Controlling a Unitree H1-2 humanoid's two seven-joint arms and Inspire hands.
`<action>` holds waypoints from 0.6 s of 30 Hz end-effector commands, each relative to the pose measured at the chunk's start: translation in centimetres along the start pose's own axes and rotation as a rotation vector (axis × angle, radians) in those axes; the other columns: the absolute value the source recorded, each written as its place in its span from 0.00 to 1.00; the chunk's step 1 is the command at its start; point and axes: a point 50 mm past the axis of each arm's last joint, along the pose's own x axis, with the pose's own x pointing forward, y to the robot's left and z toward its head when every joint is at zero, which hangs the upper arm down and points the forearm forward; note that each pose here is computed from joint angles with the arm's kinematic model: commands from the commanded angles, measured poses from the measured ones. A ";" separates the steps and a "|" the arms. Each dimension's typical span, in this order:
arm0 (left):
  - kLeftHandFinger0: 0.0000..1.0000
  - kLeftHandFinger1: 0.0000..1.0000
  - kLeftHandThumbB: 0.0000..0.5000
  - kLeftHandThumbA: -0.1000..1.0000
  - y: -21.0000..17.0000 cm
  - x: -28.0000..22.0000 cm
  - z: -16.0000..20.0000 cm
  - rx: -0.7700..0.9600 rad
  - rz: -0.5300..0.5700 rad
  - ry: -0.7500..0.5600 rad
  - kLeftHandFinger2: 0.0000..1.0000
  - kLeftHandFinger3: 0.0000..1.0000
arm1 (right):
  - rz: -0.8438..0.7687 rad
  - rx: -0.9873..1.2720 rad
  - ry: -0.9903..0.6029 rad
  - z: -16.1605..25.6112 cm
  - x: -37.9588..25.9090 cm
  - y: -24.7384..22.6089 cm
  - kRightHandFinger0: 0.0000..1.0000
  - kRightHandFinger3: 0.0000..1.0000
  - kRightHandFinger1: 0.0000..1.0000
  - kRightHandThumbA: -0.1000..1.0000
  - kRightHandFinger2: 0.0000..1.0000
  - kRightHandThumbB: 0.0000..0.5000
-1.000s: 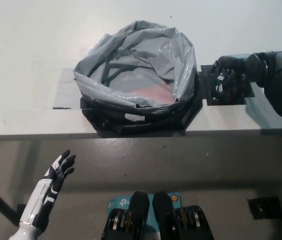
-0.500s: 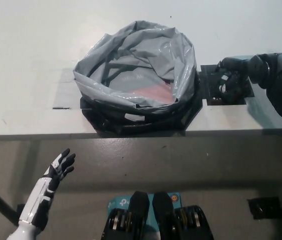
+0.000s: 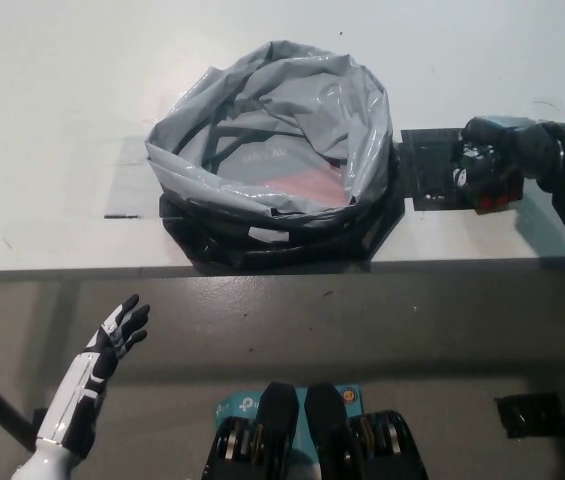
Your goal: Use the right hand to pick up a rubix's cube and place it into a plastic bag and lift the bag
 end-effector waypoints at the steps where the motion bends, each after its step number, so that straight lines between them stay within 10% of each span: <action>1: 1.00 1.00 0.63 1.00 0.7 0.2 1.0 0.018 0.003 -0.039 1.00 1.00 | -0.237 0.119 -0.083 -0.4 -1.5 -5.8 0.05 0.89 0.64 0.00 0.94 0.32; 18: 1.00 1.00 0.61 1.00 0.8 -0.3 0.7 0.014 0.018 -0.031 1.00 1.00 | -0.480 0.583 -0.201 0.1 -3.7 -11.7 0.03 0.91 0.60 0.00 0.95 0.28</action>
